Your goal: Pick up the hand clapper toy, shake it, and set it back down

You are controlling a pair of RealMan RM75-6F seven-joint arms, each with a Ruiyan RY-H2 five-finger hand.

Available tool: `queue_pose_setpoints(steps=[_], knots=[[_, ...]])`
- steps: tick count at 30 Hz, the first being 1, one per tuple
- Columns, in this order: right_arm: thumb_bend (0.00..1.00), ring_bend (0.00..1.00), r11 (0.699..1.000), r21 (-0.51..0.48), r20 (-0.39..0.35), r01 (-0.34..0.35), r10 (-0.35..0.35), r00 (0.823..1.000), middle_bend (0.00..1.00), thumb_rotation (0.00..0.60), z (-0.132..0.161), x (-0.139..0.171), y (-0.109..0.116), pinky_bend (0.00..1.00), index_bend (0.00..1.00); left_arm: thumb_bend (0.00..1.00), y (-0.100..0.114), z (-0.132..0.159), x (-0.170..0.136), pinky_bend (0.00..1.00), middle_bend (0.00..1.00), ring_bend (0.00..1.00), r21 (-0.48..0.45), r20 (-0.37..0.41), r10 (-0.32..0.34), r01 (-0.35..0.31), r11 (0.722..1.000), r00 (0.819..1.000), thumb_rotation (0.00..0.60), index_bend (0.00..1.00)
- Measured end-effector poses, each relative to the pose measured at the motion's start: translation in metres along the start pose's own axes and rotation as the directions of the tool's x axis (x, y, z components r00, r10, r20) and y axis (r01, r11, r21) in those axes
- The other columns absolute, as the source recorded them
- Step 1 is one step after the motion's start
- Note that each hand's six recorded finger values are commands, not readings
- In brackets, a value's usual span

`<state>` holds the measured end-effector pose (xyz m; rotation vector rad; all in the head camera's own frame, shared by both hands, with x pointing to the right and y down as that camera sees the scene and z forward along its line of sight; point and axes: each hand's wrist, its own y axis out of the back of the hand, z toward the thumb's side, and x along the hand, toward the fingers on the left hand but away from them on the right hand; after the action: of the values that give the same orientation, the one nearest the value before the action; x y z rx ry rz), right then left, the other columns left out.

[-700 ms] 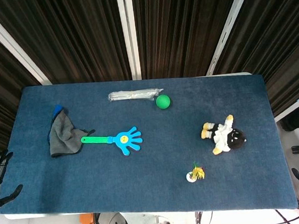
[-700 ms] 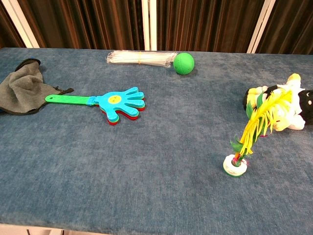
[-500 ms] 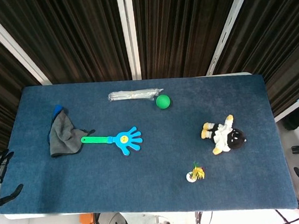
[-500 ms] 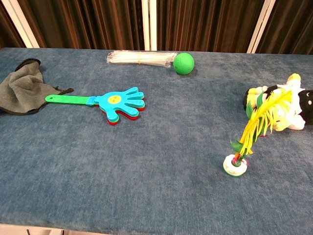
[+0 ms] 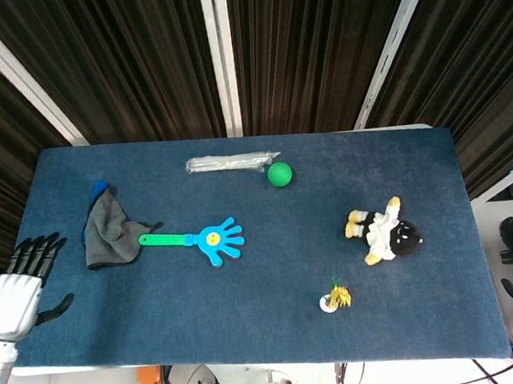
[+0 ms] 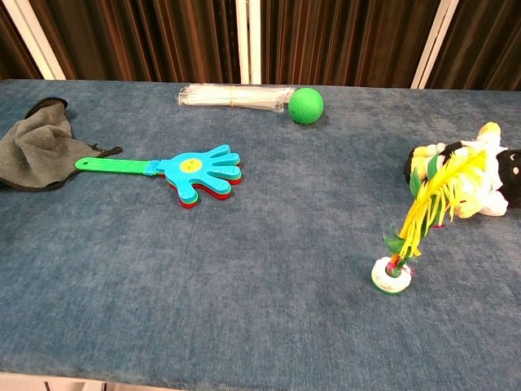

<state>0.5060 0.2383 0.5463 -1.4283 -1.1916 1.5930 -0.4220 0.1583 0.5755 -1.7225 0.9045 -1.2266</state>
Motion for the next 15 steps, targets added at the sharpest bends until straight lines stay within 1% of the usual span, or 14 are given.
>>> queue_pose_setpoints(steps=[5, 10, 15], knots=[[0.21, 0.0, 1.0, -0.004, -0.012, 0.005, -0.005, 1.0, 0.0, 0.6, 0.001, -0.003, 0.005, 0.0, 0.0, 0.23, -0.018, 0.028, 0.044, 0.0, 0.03, 0.0, -0.046, 0.071, -0.047, 0.051, 0.998, 0.996, 0.6, 0.06], [0.21, 0.0, 1.0, -0.007, -0.012, 0.011, -0.011, 1.0, 0.0, 0.6, -0.002, -0.005, 0.009, 0.0, 0.0, 0.23, -0.05, 0.062, 0.088, 0.0, 0.03, 0.0, -0.091, 0.133, -0.117, 0.13, 0.987, 0.984, 0.6, 0.06], [0.21, 0.0, 1.0, -0.013, -0.004, 0.011, -0.011, 1.0, 0.0, 0.6, -0.006, -0.007, 0.01, 0.0, 0.0, 0.23, -0.081, 0.09, 0.123, 0.0, 0.03, 0.0, -0.1, 0.174, -0.179, 0.198, 0.975, 0.968, 0.6, 0.06]])
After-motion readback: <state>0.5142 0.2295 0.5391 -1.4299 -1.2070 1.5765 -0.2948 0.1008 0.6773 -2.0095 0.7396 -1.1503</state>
